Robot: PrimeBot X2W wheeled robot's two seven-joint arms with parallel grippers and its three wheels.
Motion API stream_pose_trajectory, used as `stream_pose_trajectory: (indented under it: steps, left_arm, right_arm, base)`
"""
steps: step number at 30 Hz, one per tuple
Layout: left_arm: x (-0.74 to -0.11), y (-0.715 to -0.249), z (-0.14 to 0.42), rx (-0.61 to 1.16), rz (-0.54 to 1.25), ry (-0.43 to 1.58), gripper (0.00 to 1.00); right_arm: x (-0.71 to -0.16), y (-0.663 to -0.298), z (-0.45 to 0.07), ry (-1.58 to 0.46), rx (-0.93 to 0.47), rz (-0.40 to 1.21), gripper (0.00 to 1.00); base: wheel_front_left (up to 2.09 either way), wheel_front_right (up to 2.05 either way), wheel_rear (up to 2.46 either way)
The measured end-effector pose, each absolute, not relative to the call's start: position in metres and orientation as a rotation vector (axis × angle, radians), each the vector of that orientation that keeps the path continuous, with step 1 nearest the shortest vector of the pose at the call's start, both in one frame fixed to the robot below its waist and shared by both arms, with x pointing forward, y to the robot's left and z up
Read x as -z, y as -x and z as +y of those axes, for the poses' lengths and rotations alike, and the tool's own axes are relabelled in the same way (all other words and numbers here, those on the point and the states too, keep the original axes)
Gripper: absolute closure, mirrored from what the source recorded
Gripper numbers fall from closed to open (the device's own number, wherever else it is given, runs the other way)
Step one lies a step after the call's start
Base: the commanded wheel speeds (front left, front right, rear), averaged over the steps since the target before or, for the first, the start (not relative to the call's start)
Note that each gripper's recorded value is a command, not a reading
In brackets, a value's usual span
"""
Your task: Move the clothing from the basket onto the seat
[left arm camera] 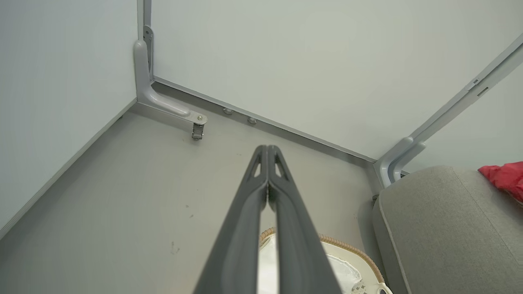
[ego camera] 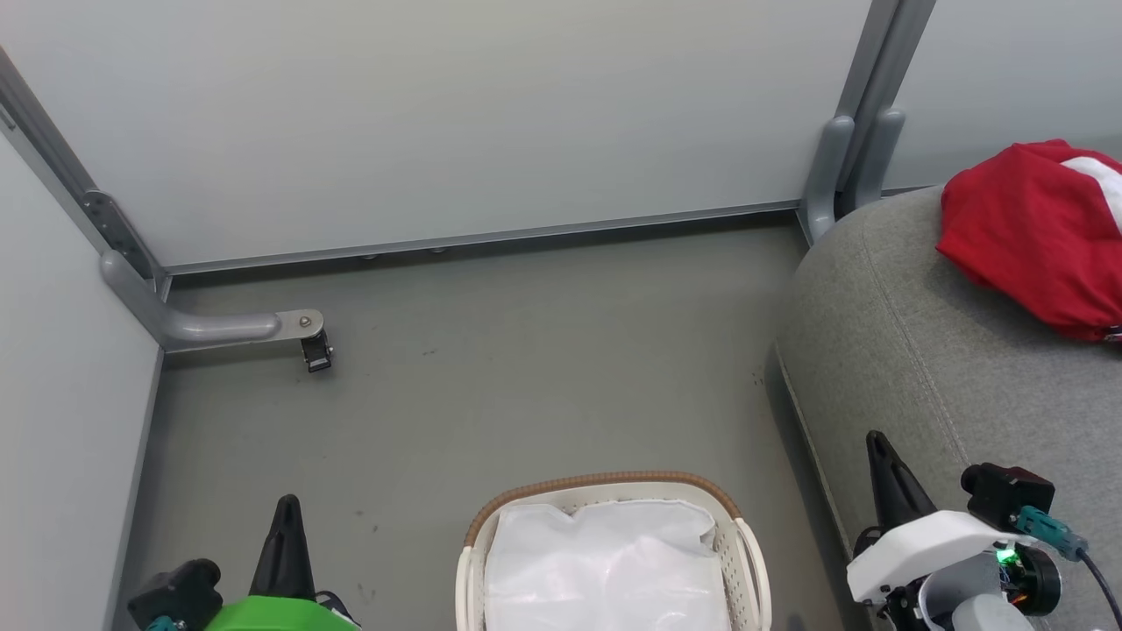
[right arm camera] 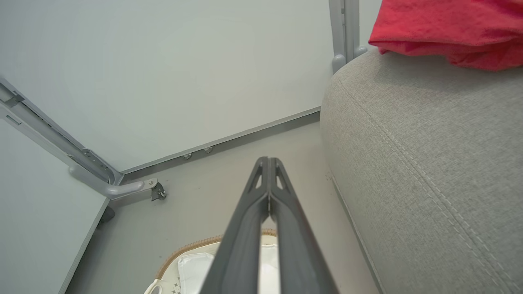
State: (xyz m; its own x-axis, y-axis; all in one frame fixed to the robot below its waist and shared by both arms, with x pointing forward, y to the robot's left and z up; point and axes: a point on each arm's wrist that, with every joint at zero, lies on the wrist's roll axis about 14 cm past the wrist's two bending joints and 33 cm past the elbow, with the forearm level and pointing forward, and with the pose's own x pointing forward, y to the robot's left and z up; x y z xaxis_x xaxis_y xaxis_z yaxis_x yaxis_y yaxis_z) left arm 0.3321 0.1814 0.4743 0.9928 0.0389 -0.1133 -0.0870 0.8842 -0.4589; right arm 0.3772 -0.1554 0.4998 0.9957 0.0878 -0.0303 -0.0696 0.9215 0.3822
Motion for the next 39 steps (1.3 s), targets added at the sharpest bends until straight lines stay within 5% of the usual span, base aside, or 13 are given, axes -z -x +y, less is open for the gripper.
stream_pose_trajectory:
  steps: [39]
  left_arm:
    - [-0.500, -0.360, 0.199, -0.127, 0.067, 1.012, 1.00]
  right_arm:
    - [-0.509, -0.386, -0.180, -0.966, 0.019, 0.059, 1.00]
  base:
    - [0.00, 0.00, 0.00]
